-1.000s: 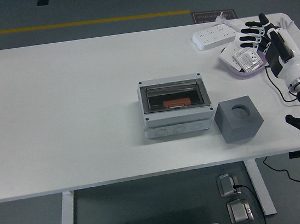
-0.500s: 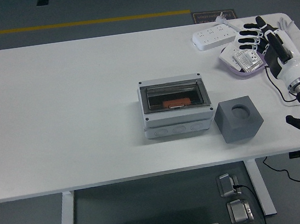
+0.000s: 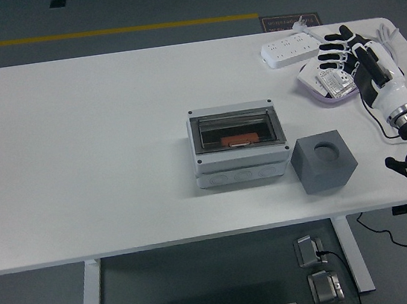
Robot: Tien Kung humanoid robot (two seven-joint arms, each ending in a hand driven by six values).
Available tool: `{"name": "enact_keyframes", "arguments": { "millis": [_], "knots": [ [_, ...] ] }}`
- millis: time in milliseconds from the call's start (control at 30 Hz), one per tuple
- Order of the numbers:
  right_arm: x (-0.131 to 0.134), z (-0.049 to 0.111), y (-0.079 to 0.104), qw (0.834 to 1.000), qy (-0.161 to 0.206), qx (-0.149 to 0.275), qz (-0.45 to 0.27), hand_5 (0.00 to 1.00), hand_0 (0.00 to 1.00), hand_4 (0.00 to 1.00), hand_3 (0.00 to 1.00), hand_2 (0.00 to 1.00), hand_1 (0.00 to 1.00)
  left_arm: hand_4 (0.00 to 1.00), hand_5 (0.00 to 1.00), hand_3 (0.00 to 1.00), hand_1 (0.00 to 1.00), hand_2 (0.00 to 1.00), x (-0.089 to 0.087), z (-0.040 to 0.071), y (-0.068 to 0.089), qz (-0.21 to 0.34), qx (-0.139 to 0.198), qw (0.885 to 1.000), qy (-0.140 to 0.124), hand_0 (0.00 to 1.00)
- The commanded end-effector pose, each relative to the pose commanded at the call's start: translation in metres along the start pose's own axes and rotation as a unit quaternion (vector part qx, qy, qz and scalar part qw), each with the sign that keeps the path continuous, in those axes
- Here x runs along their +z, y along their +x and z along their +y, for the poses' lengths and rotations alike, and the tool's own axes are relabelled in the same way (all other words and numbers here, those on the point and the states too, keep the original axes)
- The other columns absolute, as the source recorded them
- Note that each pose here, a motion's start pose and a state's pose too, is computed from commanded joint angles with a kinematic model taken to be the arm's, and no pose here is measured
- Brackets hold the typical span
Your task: Fetch the battery,place it into the box,close the lid of the box
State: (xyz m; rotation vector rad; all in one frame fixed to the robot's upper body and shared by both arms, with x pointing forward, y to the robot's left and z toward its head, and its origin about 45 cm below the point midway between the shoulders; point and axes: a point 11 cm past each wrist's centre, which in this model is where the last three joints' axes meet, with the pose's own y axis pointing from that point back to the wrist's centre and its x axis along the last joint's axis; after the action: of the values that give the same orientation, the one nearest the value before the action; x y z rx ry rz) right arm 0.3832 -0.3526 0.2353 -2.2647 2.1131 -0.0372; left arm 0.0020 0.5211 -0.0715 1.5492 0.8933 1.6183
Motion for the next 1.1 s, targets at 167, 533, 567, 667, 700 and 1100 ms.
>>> {"name": "enact_keyframes", "arguments": {
  "millis": [167,533,567,667,700,1100],
  "knots": [
    [0.001,0.000,-0.002,1.000,-0.001,-0.003,0.000,0.693,0.572,0.777,0.623,0.619,0.594,0.319,0.002,0.535,0.581,0.544,0.001,0.000,0.003,-0.003,0.003,1.000,0.000,0.453],
    [0.002,0.000,-0.007,1.000,-0.002,-0.010,-0.001,0.672,0.574,0.780,0.627,0.625,0.600,0.320,0.002,0.535,0.580,0.544,0.002,0.000,0.012,-0.013,0.009,1.000,-0.001,0.453],
    [0.002,0.000,-0.007,1.000,-0.002,-0.011,0.000,0.672,0.574,0.780,0.627,0.625,0.600,0.320,0.002,0.535,0.580,0.544,0.003,0.000,0.012,-0.013,0.010,1.000,-0.002,0.453],
    [0.000,-0.002,-0.009,1.000,0.000,-0.014,0.001,0.672,0.574,0.780,0.627,0.625,0.600,0.320,0.002,0.535,0.580,0.544,0.003,0.000,0.014,-0.014,0.011,1.000,-0.002,0.453],
    [0.000,-0.002,-0.010,1.000,0.000,-0.015,0.002,0.672,0.574,0.780,0.627,0.625,0.600,0.320,0.002,0.535,0.580,0.544,0.002,0.000,0.014,-0.014,0.012,1.000,-0.002,0.453],
    [-0.011,-0.007,-0.013,1.000,0.007,-0.025,0.012,0.667,0.579,0.815,0.628,0.626,0.601,0.320,0.002,0.536,0.580,0.544,0.007,0.000,0.006,-0.004,0.004,1.000,-0.011,0.453]
  ]
}}
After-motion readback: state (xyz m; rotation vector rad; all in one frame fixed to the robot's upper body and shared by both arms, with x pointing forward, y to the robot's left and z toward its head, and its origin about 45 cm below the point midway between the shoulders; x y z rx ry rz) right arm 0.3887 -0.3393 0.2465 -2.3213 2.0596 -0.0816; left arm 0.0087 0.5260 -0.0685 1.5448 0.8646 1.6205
